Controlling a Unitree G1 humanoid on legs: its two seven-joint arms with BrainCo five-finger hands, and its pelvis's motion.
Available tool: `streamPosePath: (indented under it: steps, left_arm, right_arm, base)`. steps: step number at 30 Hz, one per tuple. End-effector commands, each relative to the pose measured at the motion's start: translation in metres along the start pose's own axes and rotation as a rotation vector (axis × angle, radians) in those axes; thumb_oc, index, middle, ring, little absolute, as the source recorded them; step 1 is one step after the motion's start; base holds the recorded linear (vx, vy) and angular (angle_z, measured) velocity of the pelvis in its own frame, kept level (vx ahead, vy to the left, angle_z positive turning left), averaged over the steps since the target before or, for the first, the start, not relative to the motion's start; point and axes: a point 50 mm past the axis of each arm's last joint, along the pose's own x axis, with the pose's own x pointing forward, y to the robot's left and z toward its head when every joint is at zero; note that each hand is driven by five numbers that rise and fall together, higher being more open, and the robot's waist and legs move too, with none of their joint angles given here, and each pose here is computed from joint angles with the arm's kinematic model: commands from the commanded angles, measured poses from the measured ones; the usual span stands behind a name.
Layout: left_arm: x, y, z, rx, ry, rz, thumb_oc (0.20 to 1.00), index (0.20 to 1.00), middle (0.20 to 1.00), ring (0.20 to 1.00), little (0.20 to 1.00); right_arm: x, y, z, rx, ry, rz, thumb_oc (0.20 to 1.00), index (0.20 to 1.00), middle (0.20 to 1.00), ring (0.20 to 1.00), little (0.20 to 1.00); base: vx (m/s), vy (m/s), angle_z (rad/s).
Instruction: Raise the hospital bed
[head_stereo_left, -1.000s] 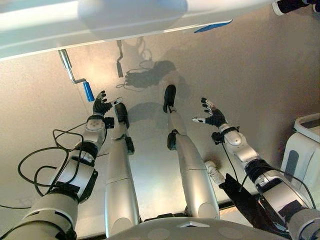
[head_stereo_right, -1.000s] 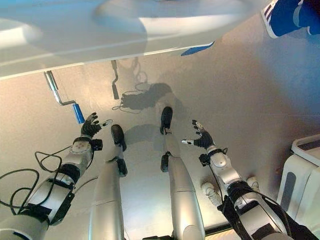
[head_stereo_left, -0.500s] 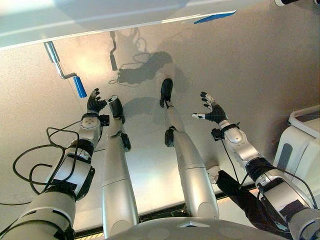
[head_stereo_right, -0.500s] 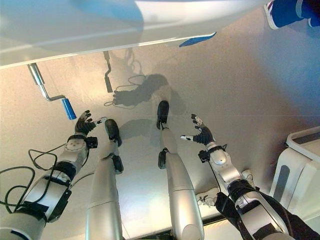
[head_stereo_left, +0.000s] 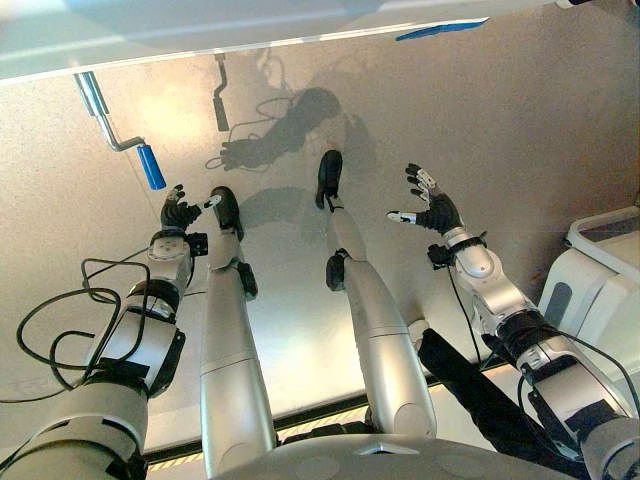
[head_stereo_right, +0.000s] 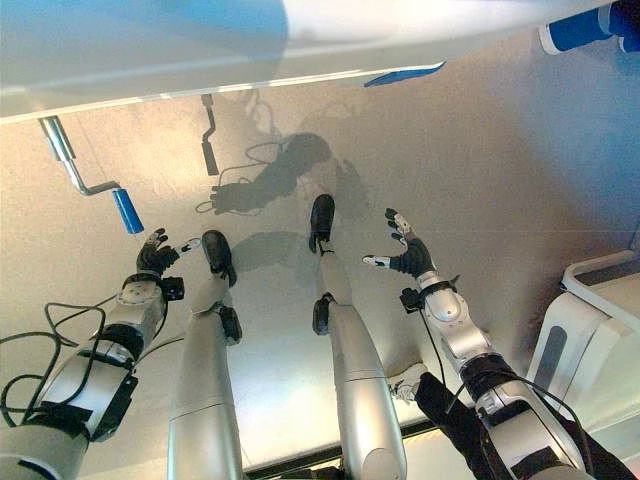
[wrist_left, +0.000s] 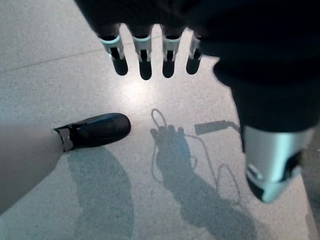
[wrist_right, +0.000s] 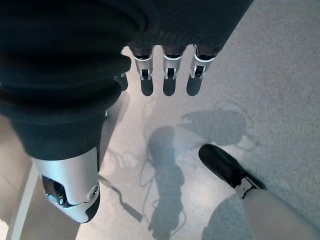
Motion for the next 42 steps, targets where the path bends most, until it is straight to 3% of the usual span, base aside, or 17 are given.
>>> streamPosePath:
  steps: [1, 10, 42]
  left_arm:
    - [-0.004, 0.028, -0.019, -0.005, 0.059, 0.077, 1.0, 1.0, 1.0, 1.0, 1.0]
    - [-0.004, 0.054, -0.014, -0.05, 0.049, 0.16, 1.0, 1.0, 1.0, 1.0, 1.0]
    - [0.008, 0.051, 0.056, -0.091, -0.192, 0.135, 1.0, 1.0, 1.0, 1.0, 1.0]
  right_arm:
    - [-0.008, -0.014, 0.013, 0.023, -0.089, -0.043, 1.0, 1.0, 1.0, 1.0, 1.0]
    - [-0.013, -0.017, 0.012, 0.035, -0.093, -0.048, 1.0, 1.0, 1.0, 1.0, 1.0]
    - [-0.022, -0.025, 0.007, -0.007, -0.067, -0.018, 1.0, 1.0, 1.0, 1.0, 1.0]
  base:
    - [0.0, 0.0, 0.0]
    - [0.0, 0.0, 0.0]
    - [0.0, 0.0, 0.0]
